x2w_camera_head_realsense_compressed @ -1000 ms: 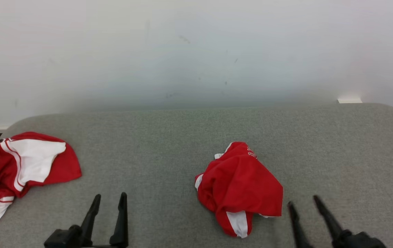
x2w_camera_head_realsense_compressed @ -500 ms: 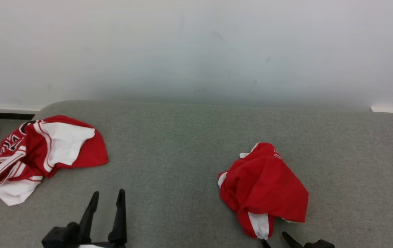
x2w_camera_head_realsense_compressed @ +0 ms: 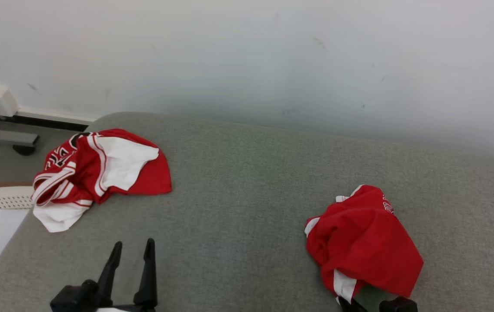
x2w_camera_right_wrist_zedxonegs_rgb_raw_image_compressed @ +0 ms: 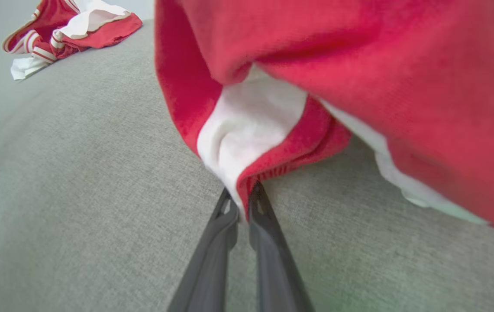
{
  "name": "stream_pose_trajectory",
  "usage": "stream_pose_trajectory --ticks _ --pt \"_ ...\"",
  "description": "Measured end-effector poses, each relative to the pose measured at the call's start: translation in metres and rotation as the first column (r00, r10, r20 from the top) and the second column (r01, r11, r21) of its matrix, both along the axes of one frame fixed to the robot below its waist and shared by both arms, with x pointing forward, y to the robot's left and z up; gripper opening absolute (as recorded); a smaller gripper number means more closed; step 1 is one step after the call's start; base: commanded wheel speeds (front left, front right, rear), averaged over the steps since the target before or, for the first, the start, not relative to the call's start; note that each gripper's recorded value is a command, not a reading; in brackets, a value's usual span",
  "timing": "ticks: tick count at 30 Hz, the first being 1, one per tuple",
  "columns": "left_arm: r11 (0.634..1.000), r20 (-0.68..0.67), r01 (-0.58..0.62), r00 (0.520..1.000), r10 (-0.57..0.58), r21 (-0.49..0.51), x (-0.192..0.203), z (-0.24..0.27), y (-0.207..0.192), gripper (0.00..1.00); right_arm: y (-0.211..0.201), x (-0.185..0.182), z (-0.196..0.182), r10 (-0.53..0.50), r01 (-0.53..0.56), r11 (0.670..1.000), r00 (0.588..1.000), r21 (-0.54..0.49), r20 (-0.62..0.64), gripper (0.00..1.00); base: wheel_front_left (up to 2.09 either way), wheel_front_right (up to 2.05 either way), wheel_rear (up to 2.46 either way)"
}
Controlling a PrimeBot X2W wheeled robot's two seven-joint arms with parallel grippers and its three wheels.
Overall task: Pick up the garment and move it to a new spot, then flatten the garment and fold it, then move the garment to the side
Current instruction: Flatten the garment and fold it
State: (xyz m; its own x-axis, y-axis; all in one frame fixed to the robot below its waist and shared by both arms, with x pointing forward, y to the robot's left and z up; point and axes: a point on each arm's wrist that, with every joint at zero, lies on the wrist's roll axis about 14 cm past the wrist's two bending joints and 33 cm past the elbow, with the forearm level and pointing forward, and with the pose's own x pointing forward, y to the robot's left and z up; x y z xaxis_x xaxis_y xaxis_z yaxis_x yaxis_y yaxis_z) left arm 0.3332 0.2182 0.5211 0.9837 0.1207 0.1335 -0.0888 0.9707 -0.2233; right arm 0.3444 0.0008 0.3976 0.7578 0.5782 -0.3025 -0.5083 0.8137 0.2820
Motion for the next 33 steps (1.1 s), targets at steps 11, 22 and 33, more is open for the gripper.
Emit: stream_pose_trajectory --ticks 11,22,33 --pt "0.999 0.008 -0.042 0.999 0.042 0.005 -0.011 0.003 0.013 1.0 0.071 -0.002 0.063 0.083 -0.07 0.932 0.996 0.355 -0.023 0.0 0.0 0.0 0.0" --pt "0.997 -0.007 -0.08 0.997 0.08 0.006 -0.013 0.001 0.025 1.0 0.143 -0.008 0.077 0.298 -0.064 0.81 0.901 0.583 -0.315 0.05 0.0 0.0 0.0" --pt "0.996 -0.008 -0.086 0.996 0.086 0.002 -0.013 0.0 0.026 1.0 0.152 -0.059 0.035 0.418 -0.148 0.862 0.749 0.484 -0.514 1.0 0.0 0.0 0.0"
